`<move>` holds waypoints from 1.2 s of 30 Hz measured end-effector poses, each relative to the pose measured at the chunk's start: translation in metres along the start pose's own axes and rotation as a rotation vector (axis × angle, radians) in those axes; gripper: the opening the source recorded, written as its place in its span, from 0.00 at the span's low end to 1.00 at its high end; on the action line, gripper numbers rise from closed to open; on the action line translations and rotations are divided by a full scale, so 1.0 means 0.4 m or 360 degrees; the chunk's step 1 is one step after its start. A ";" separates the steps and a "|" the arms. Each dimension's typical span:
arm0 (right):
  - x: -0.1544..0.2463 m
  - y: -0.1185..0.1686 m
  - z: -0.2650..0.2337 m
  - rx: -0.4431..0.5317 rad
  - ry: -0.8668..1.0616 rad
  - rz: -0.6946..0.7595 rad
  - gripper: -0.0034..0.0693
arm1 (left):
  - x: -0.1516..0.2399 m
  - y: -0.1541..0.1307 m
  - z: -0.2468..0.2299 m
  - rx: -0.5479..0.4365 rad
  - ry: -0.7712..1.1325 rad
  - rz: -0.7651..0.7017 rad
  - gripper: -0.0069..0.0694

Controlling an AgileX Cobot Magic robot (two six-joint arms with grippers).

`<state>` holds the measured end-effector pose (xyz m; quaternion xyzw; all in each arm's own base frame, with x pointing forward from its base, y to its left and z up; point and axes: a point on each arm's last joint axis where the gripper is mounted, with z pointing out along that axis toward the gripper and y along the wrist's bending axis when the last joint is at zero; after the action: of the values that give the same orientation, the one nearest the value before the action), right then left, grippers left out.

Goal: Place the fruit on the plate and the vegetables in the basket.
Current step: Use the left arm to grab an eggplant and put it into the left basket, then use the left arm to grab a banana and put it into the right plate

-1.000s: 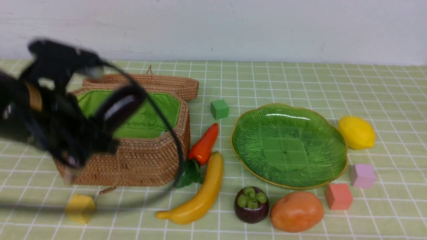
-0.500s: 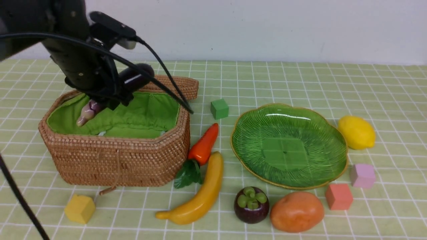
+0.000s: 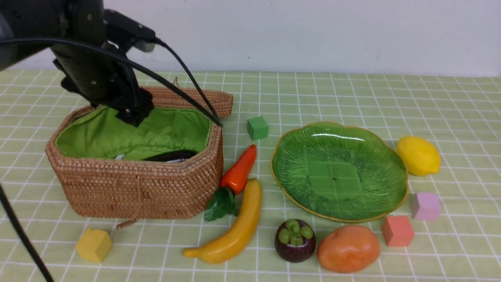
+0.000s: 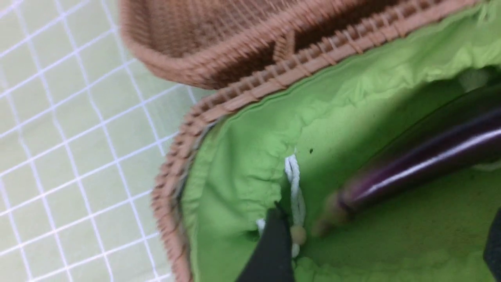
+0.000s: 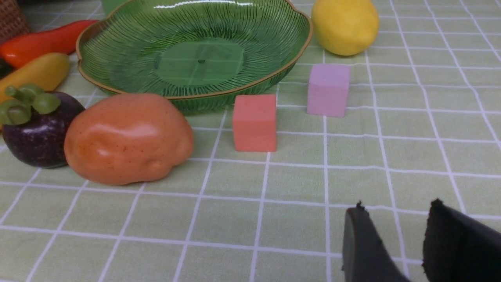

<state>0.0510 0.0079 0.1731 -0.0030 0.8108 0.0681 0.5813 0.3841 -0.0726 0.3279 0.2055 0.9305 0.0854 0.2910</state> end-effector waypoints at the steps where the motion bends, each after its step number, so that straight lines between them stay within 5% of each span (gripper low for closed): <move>1: 0.000 0.000 0.000 0.0000 0.0000 0.0000 0.38 | -0.002 0.004 -0.027 0.0000 -0.0033 -0.0040 0.95; 3: 0.000 0.000 0.000 0.0000 0.0000 0.0000 0.38 | -0.001 0.008 -0.074 0.0022 -0.0079 -0.0121 0.91; 7: 0.000 0.000 0.000 0.0000 0.0000 0.0000 0.38 | 0.013 -0.001 -0.159 0.0148 -0.0111 -0.0324 0.66; 8: 0.000 0.000 0.000 0.0000 0.0000 0.0000 0.38 | 0.028 -0.021 -0.187 0.0236 -0.0072 -0.0360 0.44; 9: 0.000 0.000 0.000 0.0000 0.0000 0.0000 0.38 | 0.031 -0.022 -0.185 0.0238 -0.0058 -0.0359 0.44; 11: 0.000 0.000 0.000 0.0000 0.0000 0.0000 0.38 | 0.063 -0.074 -0.205 0.0347 0.0009 -0.0321 0.16; 13: 0.000 0.000 0.000 0.0000 0.0000 0.0000 0.38 | 0.099 -0.148 -0.210 0.0420 0.0048 -0.0240 0.07; 22: 0.000 0.000 0.000 0.0000 0.0000 0.0000 0.38 | 0.244 -0.473 -0.164 0.0655 0.0278 0.0143 0.09; 29: 0.000 0.000 0.000 0.0000 0.0000 0.0000 0.38 | 0.220 -0.539 -0.063 0.0607 0.0176 0.0185 0.42; 32: 0.000 0.000 0.000 0.0000 0.0000 0.0000 0.38 | 0.208 -0.539 0.013 0.0561 0.0162 0.0112 0.65; 36: 0.000 0.000 0.000 0.0000 0.0000 0.0000 0.38 | 0.206 -0.535 0.071 0.0520 0.0168 0.0088 0.76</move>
<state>0.0510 0.0079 0.1731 -0.0030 0.8108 0.0681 0.5813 0.2679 -0.2287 0.2034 0.2708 0.9399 -0.0483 0.2022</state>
